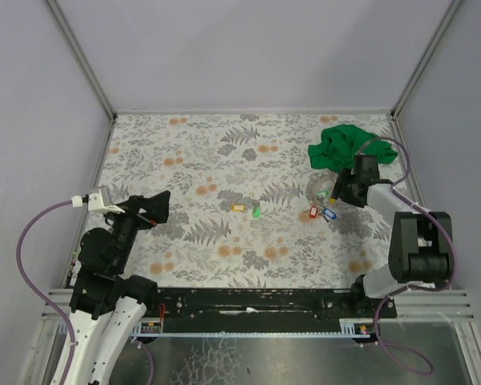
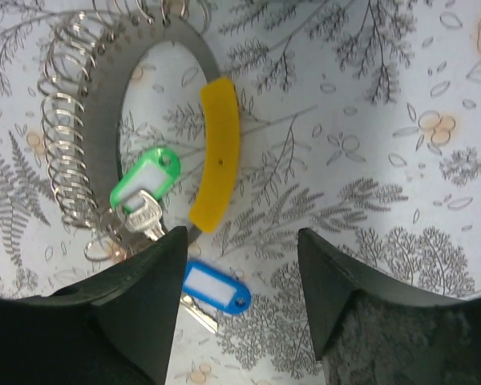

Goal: Put the keys on the keyring

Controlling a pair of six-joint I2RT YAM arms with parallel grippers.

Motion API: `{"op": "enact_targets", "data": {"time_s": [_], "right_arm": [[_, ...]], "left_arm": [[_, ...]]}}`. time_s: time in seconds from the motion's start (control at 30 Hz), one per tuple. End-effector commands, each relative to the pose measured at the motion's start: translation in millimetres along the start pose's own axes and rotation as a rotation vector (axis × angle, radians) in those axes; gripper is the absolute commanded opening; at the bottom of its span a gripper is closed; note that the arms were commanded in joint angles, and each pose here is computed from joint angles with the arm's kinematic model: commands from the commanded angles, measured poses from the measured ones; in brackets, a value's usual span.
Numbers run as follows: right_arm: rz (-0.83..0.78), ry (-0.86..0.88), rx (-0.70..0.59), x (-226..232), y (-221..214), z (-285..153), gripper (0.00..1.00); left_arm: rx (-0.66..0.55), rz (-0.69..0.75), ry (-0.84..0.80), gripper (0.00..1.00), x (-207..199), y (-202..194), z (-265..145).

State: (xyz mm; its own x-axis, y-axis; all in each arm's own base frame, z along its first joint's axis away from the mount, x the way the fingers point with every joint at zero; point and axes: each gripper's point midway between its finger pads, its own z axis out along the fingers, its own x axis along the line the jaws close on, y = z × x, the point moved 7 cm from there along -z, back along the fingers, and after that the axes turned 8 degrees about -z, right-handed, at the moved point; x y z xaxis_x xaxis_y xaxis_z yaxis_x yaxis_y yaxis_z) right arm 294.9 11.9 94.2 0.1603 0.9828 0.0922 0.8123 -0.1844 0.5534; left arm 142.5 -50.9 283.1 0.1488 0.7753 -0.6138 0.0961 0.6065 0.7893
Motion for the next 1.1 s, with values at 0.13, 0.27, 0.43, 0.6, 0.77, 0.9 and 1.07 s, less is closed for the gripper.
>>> {"op": "enact_targets", "data": {"time_s": [0.13, 0.27, 0.43, 0.6, 0.77, 0.9, 1.07], "right_arm": [[-0.078, -0.035, 0.037, 11, 25, 20, 0.56], [-0.09, -0.048, 0.094, 16, 20, 33, 0.54], [-0.106, -0.089, 0.136, 14, 15, 40, 0.46], [-0.124, -0.121, 0.171, 10, 8, 42, 0.31], [-0.147, -0.11, 0.164, 14, 1, 37, 0.09], [-0.17, -0.023, 0.138, 29, -2, 25, 0.05], [-0.162, 0.115, 0.086, 48, -10, 5, 0.02]], "left_arm": [[-0.032, 0.015, -0.053, 1.0, -6, 5, -3], [-0.027, 0.015, -0.057, 1.0, -6, 4, -2], [-0.023, 0.016, -0.064, 1.0, -7, 3, -3], [-0.024, 0.016, -0.067, 1.0, -7, 4, -3], [-0.015, 0.017, -0.071, 1.0, -7, 2, -2], [0.015, 0.021, -0.089, 1.0, -9, -2, -1], [0.083, 0.008, -0.143, 1.0, -15, -11, 3]]}}
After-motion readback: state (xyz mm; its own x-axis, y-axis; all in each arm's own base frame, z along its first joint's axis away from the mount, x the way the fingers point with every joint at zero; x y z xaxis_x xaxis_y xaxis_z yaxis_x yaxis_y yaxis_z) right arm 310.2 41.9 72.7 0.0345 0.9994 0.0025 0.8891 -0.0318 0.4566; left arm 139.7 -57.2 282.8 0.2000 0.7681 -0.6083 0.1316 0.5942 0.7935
